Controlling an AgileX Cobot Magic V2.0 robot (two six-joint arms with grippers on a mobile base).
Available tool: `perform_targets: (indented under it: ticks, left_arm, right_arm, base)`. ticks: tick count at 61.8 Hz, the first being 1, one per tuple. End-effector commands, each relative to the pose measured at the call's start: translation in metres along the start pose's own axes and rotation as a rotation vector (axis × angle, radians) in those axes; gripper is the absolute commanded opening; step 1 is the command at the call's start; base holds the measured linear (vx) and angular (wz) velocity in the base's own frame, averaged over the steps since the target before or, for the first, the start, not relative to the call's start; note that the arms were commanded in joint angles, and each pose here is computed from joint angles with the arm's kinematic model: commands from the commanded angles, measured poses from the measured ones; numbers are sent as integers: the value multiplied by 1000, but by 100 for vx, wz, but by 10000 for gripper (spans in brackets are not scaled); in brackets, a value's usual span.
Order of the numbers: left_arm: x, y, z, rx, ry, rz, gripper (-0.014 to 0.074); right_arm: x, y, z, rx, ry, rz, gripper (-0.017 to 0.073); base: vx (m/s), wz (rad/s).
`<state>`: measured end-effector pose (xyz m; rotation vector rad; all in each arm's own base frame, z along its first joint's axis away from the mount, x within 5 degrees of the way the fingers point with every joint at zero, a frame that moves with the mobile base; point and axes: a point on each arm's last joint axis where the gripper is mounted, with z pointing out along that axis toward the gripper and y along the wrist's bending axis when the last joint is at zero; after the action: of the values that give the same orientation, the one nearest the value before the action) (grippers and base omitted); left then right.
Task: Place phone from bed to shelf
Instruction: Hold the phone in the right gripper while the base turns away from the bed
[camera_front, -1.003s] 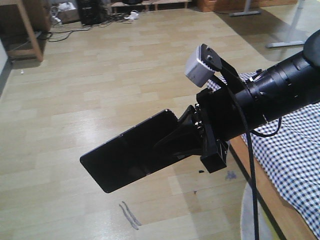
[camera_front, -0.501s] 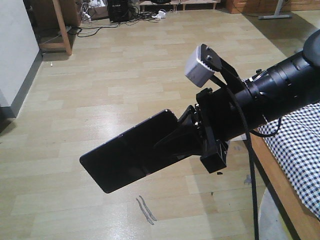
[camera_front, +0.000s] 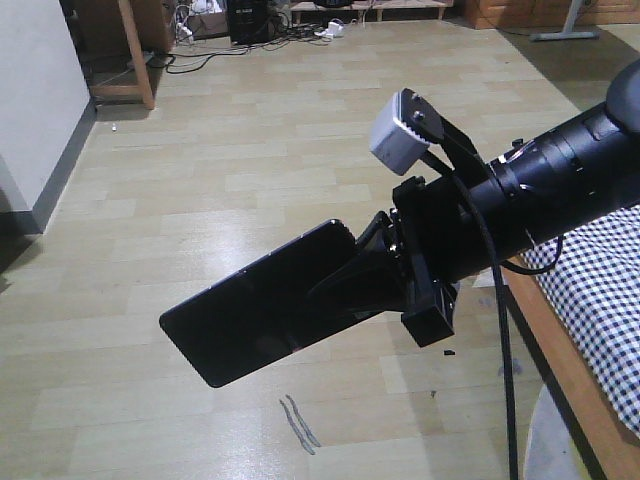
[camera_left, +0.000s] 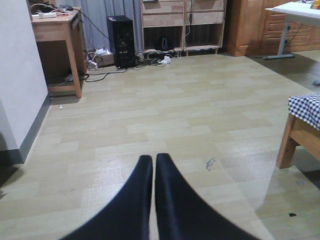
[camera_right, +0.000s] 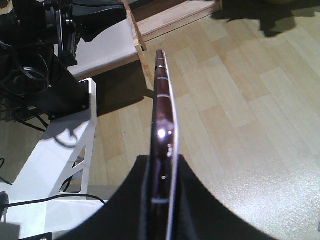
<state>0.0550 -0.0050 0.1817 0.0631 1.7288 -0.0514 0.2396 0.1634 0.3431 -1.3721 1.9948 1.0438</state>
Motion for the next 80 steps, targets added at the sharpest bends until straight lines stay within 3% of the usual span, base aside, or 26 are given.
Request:
perform_targets:
  ticks: [1,80]
  left_arm:
    - [-6,1,0,-9,-74,-13,1]
    - [-6,1,0,-9,-74,-13,1]
  right_arm:
    - [-12,20,-13,-68,-69,-35,-1]
    - [-12,20,-13,-67,-69,-36,-1]
  base:
    - [5,7]
    - [11,7]
